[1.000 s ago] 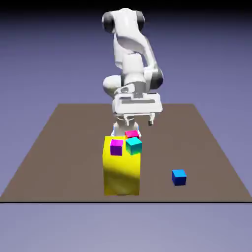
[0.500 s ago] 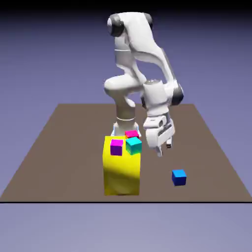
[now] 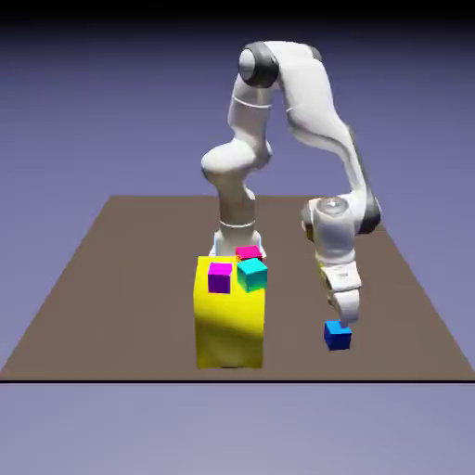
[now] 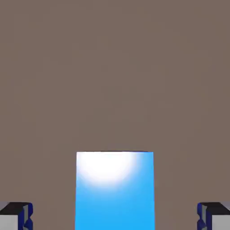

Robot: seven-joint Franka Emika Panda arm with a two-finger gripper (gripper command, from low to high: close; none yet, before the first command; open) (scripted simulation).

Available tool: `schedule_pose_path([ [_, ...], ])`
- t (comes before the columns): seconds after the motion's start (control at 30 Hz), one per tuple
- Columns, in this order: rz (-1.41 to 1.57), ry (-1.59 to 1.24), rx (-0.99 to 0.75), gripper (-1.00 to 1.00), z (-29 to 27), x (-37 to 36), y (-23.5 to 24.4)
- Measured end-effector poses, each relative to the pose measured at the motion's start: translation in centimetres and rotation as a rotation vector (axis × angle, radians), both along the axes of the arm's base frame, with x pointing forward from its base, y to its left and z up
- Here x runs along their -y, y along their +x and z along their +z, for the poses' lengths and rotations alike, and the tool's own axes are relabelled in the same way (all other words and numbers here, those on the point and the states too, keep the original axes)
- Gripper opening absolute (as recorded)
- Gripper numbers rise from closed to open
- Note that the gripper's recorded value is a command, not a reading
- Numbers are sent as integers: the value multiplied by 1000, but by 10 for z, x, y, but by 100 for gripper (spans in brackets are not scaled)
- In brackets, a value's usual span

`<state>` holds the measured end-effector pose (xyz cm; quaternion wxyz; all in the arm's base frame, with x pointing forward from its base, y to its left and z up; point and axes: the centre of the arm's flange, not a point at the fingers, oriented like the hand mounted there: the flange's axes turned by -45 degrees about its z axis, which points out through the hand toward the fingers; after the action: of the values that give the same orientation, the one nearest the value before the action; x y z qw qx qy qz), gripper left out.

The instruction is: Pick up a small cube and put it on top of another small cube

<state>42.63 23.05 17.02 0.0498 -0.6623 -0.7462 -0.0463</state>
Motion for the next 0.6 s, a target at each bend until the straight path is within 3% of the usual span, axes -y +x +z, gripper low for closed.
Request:
schedule_pose_path([
  [0.1,-2,0,-2,0,-39,-3,-2],
  [0.13,-2,0,-3,-100,-45,-3,-2],
  [0.2,-2,1,-4,-100,-45,-3,-2],
  [0.37,-2,0,-3,-100,19,3,-1],
  [0.6,309,48,-2,-100,110,45,50],
])
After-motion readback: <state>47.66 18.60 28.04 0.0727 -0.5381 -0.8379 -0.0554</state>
